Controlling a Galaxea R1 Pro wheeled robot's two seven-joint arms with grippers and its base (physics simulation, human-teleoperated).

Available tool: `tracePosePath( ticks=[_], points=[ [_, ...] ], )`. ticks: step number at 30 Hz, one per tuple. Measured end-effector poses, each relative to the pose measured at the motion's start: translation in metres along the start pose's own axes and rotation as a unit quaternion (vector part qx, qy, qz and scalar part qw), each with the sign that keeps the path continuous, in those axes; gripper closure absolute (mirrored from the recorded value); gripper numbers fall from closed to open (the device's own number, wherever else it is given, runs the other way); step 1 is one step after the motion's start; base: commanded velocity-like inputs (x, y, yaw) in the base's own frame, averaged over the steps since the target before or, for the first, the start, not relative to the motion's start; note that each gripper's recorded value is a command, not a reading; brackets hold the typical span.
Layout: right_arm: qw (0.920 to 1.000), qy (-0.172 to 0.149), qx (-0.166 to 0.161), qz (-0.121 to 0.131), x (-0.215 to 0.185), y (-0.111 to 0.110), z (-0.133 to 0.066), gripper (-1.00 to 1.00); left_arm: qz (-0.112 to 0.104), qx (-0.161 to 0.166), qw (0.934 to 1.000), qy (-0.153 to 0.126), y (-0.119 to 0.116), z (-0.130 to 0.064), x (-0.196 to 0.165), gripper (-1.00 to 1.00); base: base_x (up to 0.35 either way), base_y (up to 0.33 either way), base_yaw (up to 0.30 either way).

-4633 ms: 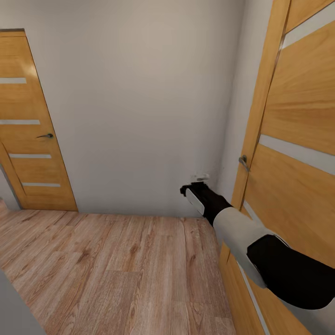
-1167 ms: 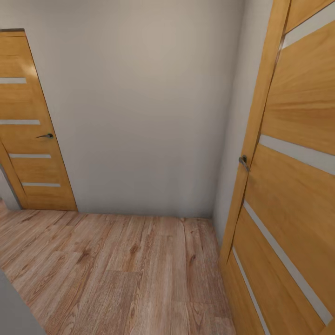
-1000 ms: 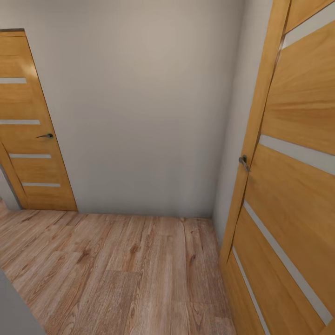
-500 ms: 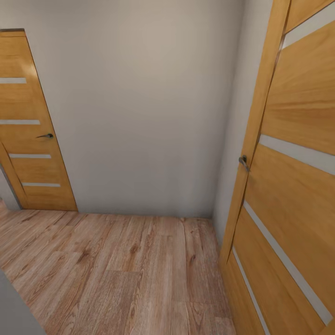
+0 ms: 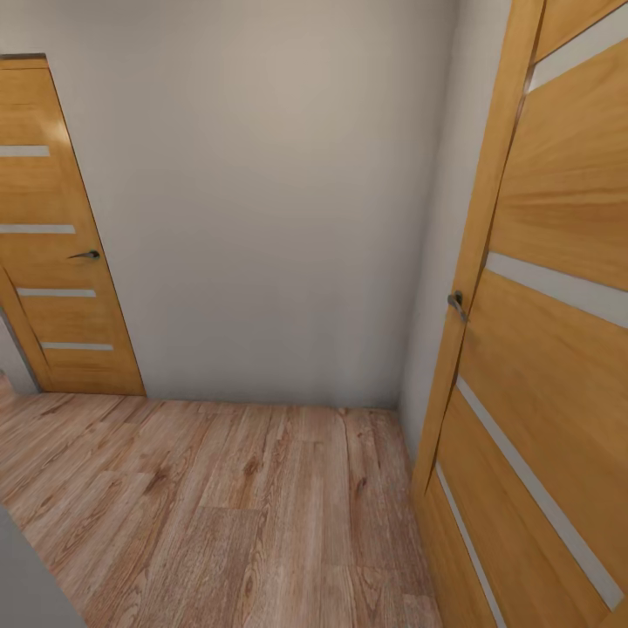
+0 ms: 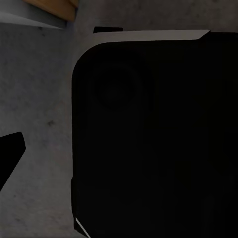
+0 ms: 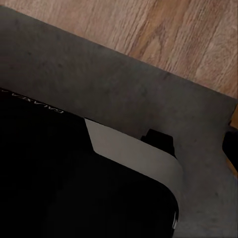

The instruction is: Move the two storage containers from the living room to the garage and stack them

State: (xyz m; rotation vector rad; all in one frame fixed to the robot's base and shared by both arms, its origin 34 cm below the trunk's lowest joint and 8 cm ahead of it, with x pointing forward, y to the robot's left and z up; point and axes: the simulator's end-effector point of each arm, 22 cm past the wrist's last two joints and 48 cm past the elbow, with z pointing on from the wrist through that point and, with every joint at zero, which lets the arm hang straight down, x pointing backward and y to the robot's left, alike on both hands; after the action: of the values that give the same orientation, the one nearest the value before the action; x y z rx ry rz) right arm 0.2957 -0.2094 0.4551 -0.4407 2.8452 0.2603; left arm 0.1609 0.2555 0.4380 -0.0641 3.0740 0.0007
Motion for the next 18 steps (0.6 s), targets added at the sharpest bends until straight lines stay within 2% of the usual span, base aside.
tracePosePath(
  ticks=[5, 18],
  points=[
    [0.9994, 0.001, -0.035, 0.003, 0.001, 0.016, -0.001, -1.00, 0.000, 0.000, 1.0000, 0.000, 0.000, 0.000, 0.000, -1.00, 0.000, 0.000, 0.000],
    [0.9994, 0.005, -0.034, 0.006, 0.003, 0.015, -0.001, -1.00, 0.000, 0.000, 1.0000, -0.001, 0.000, 0.000, -0.001, -1.00, 0.000, 0.000, 0.000]
  ],
)
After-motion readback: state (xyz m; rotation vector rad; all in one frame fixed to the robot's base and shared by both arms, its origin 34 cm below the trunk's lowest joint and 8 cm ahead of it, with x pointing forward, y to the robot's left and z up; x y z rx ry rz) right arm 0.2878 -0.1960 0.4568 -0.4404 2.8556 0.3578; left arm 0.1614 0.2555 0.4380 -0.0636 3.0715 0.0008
